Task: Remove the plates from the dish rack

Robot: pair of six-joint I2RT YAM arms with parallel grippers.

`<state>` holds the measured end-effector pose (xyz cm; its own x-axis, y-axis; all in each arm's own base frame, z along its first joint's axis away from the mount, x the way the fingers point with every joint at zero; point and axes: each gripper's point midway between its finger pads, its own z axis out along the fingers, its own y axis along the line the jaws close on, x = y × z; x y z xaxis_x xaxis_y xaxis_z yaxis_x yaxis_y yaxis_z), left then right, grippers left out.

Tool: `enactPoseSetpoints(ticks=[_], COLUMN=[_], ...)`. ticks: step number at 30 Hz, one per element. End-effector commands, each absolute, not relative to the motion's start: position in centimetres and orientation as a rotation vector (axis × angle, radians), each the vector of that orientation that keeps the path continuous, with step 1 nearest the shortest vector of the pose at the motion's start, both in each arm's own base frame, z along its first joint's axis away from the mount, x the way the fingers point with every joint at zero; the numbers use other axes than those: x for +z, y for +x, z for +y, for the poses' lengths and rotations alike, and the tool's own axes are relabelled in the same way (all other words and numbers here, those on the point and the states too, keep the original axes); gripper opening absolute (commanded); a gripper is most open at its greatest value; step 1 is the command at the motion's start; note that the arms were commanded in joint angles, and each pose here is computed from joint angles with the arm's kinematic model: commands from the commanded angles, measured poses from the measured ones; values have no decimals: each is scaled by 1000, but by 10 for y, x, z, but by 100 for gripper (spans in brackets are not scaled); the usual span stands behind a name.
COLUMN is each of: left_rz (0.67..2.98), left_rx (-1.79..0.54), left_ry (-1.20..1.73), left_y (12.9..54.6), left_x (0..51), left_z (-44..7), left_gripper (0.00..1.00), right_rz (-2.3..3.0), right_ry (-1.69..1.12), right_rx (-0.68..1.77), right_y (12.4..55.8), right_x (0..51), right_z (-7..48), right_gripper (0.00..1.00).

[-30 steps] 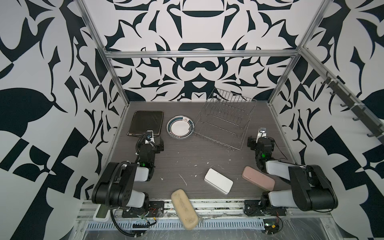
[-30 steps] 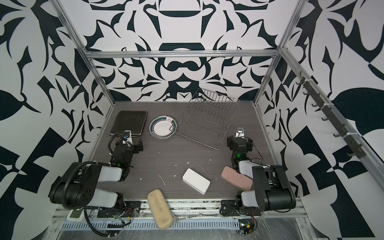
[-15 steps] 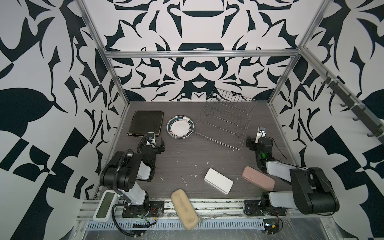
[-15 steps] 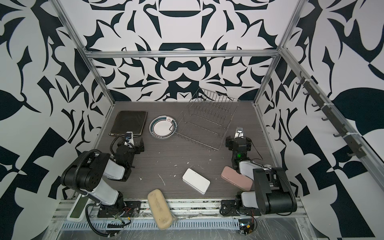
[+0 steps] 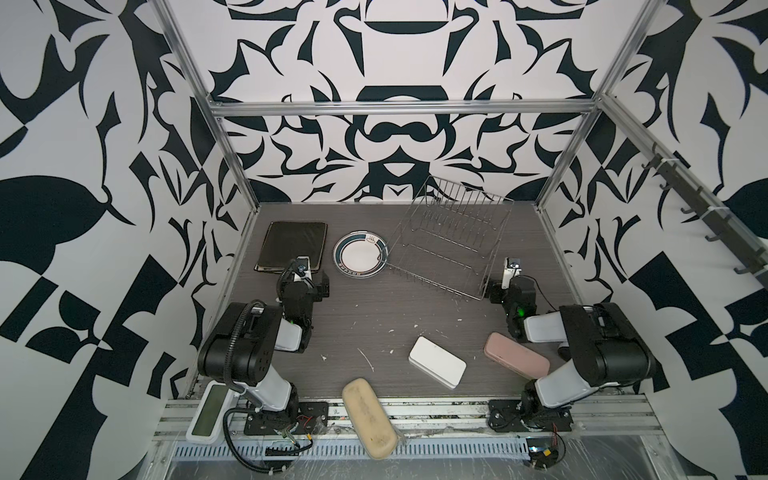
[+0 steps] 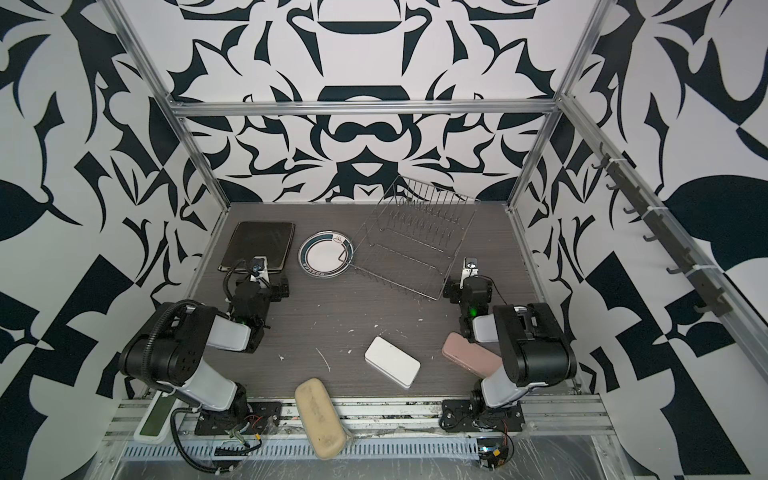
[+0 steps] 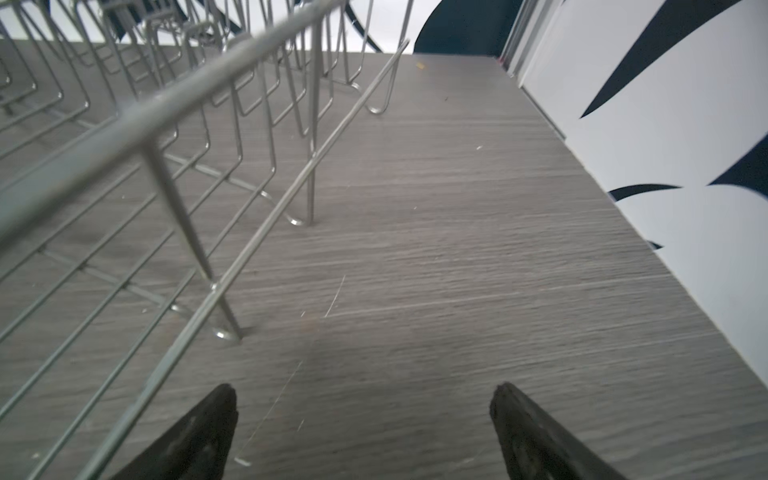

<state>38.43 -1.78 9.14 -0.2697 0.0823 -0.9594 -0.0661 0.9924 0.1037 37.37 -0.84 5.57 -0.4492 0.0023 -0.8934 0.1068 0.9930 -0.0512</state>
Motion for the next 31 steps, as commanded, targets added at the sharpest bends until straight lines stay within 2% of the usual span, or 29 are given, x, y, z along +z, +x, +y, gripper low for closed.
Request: enactPoseSetpoints(ticks=[1, 31], left_rz=[1864, 1863], left_rx=[154, 153], left_ry=[-8, -11], left_y=[389, 389], left_x=[93, 93], left_z=[-15, -14], left_gripper=[99, 99], right_rz=[1939, 1949], right_ry=[48, 27], right_rx=[-68, -53], right_y=[386, 387], right_x=[80, 79], right_z=[0, 4], right_gripper=[99, 99])
